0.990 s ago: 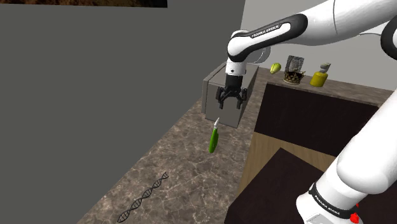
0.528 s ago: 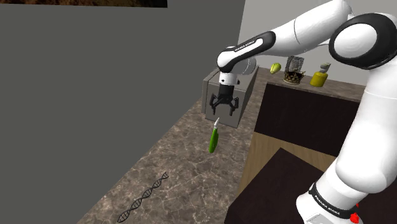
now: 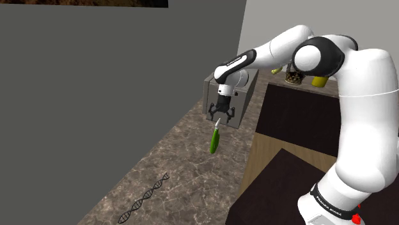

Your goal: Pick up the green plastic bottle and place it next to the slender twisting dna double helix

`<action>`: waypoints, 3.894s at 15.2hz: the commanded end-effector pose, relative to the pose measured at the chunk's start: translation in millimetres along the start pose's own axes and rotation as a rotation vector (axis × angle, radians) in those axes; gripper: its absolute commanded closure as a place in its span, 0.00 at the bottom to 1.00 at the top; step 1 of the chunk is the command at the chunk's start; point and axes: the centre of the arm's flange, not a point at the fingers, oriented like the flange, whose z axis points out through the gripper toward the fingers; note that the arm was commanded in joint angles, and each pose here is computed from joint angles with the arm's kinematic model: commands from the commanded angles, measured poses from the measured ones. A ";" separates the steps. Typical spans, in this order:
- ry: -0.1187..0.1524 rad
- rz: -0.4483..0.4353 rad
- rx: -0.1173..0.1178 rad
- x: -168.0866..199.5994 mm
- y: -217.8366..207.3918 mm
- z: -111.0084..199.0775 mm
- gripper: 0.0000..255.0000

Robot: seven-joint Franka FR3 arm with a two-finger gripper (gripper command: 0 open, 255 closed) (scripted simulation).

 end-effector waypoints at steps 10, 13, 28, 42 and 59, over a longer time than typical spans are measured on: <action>-0.069 0.229 0.054 86.9 14.2 77.9 0.00; -0.069 0.229 0.054 85.9 13.2 93.7 0.00; -0.069 0.229 0.054 85.4 12.8 102.0 1.00; -0.069 0.229 0.054 62.5 10.1 54.5 1.00; -0.069 0.229 0.054 23.7 5.6 -26.3 1.00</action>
